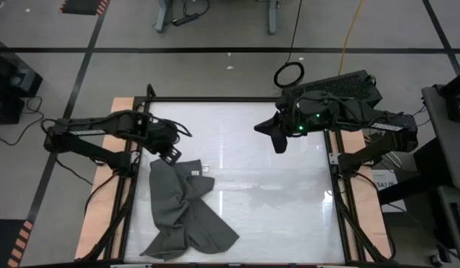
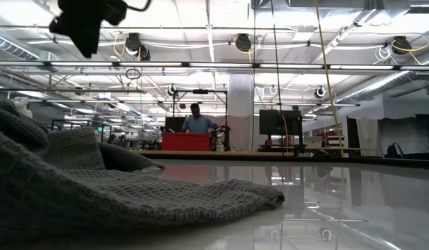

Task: Roll towel into tight, uniform cylinder
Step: Roll the gray towel

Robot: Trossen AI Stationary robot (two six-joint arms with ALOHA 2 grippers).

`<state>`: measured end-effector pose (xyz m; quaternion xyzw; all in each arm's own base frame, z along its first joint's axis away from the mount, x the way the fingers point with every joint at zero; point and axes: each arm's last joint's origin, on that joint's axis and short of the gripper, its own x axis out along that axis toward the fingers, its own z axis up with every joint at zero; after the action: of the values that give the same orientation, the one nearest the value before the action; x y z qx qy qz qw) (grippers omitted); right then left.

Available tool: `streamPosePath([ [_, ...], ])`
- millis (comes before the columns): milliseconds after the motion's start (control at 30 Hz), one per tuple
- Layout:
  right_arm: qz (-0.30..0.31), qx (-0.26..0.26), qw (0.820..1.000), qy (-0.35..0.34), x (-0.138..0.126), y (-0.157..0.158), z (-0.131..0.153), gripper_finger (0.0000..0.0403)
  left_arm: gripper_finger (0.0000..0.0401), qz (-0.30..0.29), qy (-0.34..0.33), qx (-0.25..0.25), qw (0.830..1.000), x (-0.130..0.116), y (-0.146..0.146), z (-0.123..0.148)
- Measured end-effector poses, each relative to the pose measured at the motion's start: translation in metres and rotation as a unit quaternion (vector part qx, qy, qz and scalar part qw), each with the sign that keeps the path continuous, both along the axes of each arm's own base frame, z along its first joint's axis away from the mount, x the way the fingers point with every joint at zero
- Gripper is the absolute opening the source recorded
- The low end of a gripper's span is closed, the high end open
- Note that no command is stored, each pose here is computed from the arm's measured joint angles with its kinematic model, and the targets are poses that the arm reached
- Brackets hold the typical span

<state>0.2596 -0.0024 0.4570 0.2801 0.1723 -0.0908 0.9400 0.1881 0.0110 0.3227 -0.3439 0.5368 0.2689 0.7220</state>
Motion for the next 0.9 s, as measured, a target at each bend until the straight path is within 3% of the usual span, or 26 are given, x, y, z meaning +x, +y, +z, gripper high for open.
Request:
streamPosePath([
  [233,-0.007,0.012,1.0,-0.015,0.001,0.0,0.003,0.0,0.0203,-0.004,0.03,-0.015,0.999,0.017,0.0,-0.045],
  [400,-0.004,0.015,1.0,0.006,-0.001,0.002,-0.001,0.0,0.0248,-0.07,0.035,0.006,0.997,0.035,0.001,-0.068],
  [567,-0.004,0.015,1.0,0.024,-0.002,0.003,-0.004,0.0,0.0255,-0.1,0.057,0.009,0.993,0.055,0.002,-0.091],
  [900,-0.003,0.011,0.999,0.041,-0.003,0.002,-0.007,0.0,0.0255,-0.039,0.124,-0.023,0.991,0.075,0.002,-0.128],
])
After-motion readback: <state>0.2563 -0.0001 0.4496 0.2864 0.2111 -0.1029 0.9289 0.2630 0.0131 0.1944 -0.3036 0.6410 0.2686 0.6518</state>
